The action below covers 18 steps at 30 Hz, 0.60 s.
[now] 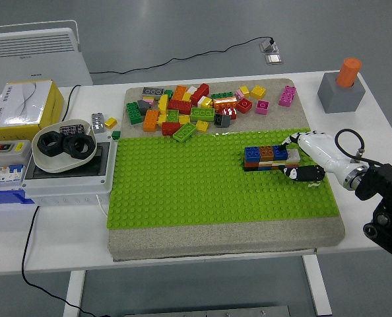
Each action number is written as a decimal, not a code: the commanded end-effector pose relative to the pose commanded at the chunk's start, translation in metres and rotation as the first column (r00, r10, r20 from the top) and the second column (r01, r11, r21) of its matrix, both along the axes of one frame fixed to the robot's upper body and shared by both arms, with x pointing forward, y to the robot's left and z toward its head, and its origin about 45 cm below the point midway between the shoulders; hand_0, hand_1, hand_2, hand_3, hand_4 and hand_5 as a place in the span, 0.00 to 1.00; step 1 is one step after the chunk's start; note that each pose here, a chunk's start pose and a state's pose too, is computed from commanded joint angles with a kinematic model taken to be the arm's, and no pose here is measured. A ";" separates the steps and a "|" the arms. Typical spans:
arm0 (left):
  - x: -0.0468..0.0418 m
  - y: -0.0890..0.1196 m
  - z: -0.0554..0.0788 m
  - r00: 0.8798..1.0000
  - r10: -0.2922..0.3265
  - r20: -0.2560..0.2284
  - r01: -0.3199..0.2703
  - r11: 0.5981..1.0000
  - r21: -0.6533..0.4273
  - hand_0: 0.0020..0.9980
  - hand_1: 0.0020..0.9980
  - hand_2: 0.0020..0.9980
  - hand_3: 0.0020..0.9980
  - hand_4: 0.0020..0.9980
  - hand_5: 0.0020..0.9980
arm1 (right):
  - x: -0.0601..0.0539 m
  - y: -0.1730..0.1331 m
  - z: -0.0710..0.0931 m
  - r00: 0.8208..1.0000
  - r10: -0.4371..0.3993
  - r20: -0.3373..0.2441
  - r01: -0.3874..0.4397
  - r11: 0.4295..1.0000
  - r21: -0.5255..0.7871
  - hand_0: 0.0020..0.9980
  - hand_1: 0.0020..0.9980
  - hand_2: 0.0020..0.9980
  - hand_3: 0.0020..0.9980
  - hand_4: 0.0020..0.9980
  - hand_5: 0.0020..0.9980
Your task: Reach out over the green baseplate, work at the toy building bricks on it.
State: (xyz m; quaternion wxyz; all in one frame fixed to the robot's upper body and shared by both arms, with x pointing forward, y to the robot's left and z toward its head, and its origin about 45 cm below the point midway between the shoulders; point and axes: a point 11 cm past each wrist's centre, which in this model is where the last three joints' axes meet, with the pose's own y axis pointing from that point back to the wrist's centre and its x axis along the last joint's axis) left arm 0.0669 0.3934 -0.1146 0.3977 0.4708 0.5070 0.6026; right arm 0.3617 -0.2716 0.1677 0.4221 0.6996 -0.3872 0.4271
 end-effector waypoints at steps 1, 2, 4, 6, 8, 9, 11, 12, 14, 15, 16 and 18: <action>0.0000 0.000 0.000 1.000 0.000 0.000 0.000 1.000 0.000 0.62 0.50 0.61 0.73 1.00 1.00 | 0.000 -0.001 0.001 1.000 -0.004 0.002 0.004 1.000 0.009 0.85 0.83 0.81 0.65 0.69 0.42; -0.0001 0.000 0.000 1.000 0.000 0.000 0.000 1.000 0.000 0.62 0.50 0.61 0.73 1.00 1.00 | 0.000 -0.001 0.002 1.000 -0.007 0.004 0.007 1.000 0.018 0.85 0.83 0.81 0.65 0.69 0.42; -0.0003 0.000 0.000 1.000 0.001 0.000 -0.001 1.000 -0.001 0.62 0.50 0.61 0.73 1.00 1.00 | -0.001 -0.003 0.004 1.000 -0.013 0.009 0.013 0.999 0.040 0.85 0.83 0.81 0.65 0.69 0.42; -0.0005 0.000 0.000 1.000 0.001 0.000 -0.001 1.000 -0.001 0.62 0.51 0.61 0.73 1.00 1.00 | -0.001 -0.004 0.006 1.000 -0.017 0.016 0.016 0.998 0.056 0.85 0.83 0.81 0.65 0.68 0.42; -0.0006 0.000 0.000 1.000 0.001 -0.001 -0.001 1.000 -0.001 0.62 0.51 0.61 0.73 1.00 1.00 | -0.001 -0.005 0.008 0.999 -0.021 0.026 0.019 0.997 0.069 0.85 0.83 0.81 0.65 0.68 0.42; -0.0006 0.000 0.000 1.000 0.000 -0.001 0.000 1.000 -0.001 0.62 0.51 0.61 0.73 1.00 1.00 | -0.001 -0.006 0.009 0.999 -0.023 0.030 0.020 0.997 0.076 0.85 0.83 0.81 0.65 0.68 0.42; -0.0007 0.000 0.000 1.000 -0.001 -0.001 0.001 1.000 -0.001 0.62 0.51 0.61 0.73 1.00 1.00 | -0.002 -0.007 0.010 0.999 -0.027 0.037 0.023 0.995 0.093 0.85 0.83 0.81 0.65 0.68 0.42; -0.0009 -0.001 0.000 1.000 0.000 -0.002 0.000 1.000 -0.001 0.62 0.51 0.61 0.73 1.00 1.00 | -0.002 -0.007 0.011 0.999 -0.030 0.042 0.025 0.994 0.108 0.85 0.83 0.81 0.65 0.68 0.42; -0.0011 -0.001 0.000 1.000 0.000 -0.002 0.000 1.000 -0.001 0.62 0.51 0.61 0.73 1.00 1.00 | -0.003 -0.009 0.013 0.998 -0.040 0.047 0.033 0.989 0.141 0.85 0.83 0.81 0.65 0.68 0.42; -0.0012 -0.001 0.000 1.000 0.000 -0.002 0.000 1.000 -0.001 0.62 0.51 0.61 0.73 1.00 1.00 | -0.004 -0.011 0.013 0.998 -0.048 0.049 0.040 0.987 0.153 0.85 0.83 0.81 0.65 0.68 0.42; -0.0013 -0.001 0.000 1.000 0.000 -0.002 0.000 1.000 -0.001 0.62 0.51 0.61 0.73 1.00 1.00 | -0.004 -0.013 0.013 0.997 -0.057 0.050 0.048 0.986 0.161 0.85 0.83 0.81 0.65 0.68 0.42; -0.0014 -0.001 0.000 1.000 -0.001 -0.003 0.001 1.000 -0.001 0.62 0.51 0.61 0.73 1.00 1.00 | -0.005 -0.021 0.012 0.996 -0.080 0.049 0.071 0.985 0.159 0.85 0.83 0.81 0.65 0.69 0.40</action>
